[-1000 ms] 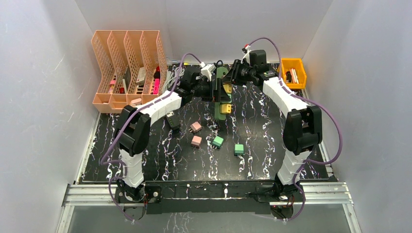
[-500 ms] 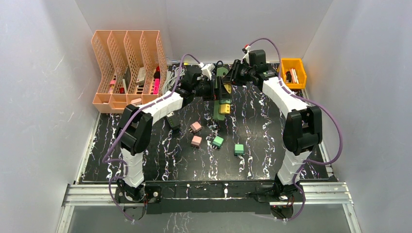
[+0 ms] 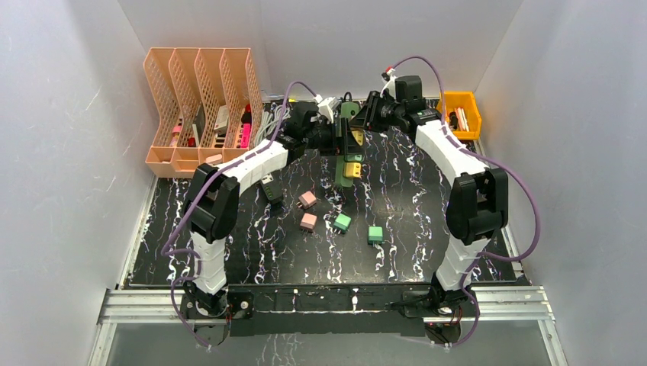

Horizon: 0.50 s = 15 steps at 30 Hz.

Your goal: Pull the plug off the socket

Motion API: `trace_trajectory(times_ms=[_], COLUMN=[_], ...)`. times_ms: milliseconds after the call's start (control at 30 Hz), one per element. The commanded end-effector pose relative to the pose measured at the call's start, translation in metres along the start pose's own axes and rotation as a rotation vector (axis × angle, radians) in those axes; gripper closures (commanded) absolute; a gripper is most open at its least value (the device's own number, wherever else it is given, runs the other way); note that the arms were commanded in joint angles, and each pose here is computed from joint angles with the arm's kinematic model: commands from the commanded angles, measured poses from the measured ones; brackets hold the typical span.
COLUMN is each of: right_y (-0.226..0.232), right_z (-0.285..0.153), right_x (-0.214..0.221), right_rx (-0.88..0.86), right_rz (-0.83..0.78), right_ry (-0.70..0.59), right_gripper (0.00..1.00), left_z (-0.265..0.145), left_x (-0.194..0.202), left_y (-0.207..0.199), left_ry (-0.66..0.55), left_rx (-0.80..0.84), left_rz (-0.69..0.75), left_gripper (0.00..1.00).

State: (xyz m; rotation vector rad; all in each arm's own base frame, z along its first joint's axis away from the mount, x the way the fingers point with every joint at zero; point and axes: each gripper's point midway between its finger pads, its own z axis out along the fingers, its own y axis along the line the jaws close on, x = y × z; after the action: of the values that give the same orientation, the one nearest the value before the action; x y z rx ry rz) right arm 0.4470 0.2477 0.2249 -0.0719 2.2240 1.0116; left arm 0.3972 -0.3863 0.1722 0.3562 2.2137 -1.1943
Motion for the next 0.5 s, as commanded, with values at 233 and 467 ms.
trace_trajectory(times_ms=[233, 467], right_y=[0.076, 0.115], right_z=[-0.038, -0.065], right_x=[-0.056, -0.042], right_rx=[0.237, -0.240], right_rz=[-0.455, -0.372], right_ry=[-0.201, -0.145], right_gripper=[1.00, 1.00], left_z=[-0.011, -0.012], left_x=[-0.011, -0.015], left_y=[0.048, 0.053], left_ry=[-0.012, -0.021], left_rx=[-0.178, -0.180], left_rz=[0.015, 0.010], left_gripper=[0.55, 0.55])
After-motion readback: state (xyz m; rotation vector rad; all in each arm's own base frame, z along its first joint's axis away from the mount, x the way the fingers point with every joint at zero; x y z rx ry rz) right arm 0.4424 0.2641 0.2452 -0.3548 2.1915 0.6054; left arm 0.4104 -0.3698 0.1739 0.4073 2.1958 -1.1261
